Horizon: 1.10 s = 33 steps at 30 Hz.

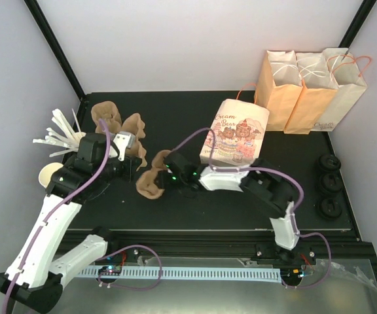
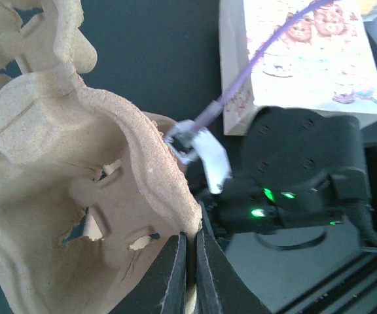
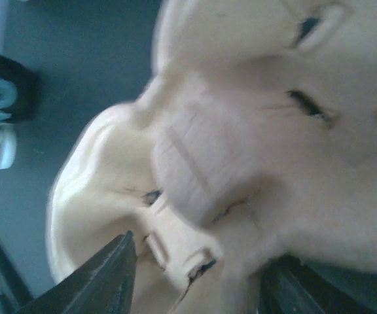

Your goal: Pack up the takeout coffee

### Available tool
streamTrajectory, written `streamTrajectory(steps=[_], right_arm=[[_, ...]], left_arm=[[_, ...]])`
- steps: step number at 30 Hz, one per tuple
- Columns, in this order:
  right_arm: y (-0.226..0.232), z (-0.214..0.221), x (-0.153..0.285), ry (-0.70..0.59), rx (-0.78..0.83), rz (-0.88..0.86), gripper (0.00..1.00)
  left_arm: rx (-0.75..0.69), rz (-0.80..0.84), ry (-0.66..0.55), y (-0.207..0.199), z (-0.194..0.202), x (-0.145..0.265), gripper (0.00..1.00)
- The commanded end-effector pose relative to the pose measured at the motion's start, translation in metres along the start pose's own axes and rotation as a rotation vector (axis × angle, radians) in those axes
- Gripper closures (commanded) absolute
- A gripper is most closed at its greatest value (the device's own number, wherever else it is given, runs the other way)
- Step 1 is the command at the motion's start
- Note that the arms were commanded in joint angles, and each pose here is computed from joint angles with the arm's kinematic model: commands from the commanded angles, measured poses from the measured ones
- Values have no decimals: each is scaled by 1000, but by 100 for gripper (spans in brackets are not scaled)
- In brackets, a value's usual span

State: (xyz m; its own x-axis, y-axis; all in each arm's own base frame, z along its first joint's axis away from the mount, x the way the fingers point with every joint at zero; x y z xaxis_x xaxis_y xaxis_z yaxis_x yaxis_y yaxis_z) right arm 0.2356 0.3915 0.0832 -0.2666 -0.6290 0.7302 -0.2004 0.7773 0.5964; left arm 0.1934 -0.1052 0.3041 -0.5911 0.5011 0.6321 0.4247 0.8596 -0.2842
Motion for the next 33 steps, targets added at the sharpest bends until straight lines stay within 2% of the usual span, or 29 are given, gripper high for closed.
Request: streamTrajectory(steps=[1,5,10,16,22,28,29,31,33], right_arm=[[88,-44,-19,-13,130,-284,46],[112,-71,-21,-18,163,-296,42],[83,-78,24,-87,159,-257,38],[41,-71,94,-188,215,-69,38],[5,-60,148,-260,244,81,37],[-18,-43,172,-251,282,159,36],[-21,-40,173,-245,284,166,36],[-24,-36,173,-228,295,167,35],[-22,-32,175,-210,320,147,35]], left_arm=[[-9,-151,-30,13,-1,19,92],[2,-150,-2,15,5,15,92],[-15,-82,10,10,10,3,92],[4,37,51,2,13,-25,92],[-9,130,198,-19,30,-65,92],[-46,99,364,-38,70,-114,89],[-53,109,377,-43,75,-120,82],[-70,129,394,-53,79,-124,48],[-79,127,378,-59,74,-119,22]])
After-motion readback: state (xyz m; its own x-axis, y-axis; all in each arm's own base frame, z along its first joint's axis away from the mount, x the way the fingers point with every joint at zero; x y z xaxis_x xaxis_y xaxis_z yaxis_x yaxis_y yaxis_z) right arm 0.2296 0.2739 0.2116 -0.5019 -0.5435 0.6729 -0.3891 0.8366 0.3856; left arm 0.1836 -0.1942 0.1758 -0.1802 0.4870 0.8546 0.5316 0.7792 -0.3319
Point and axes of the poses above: each gripper's point midway between its finger pads, its own x axis back along the fingers, its own y axis along the line the jaws close on, z = x × y, the point moved 5 cm from there along x, back along the fingers, and after that the axes turned 3 degrees about -x, right-handed, at the moved point
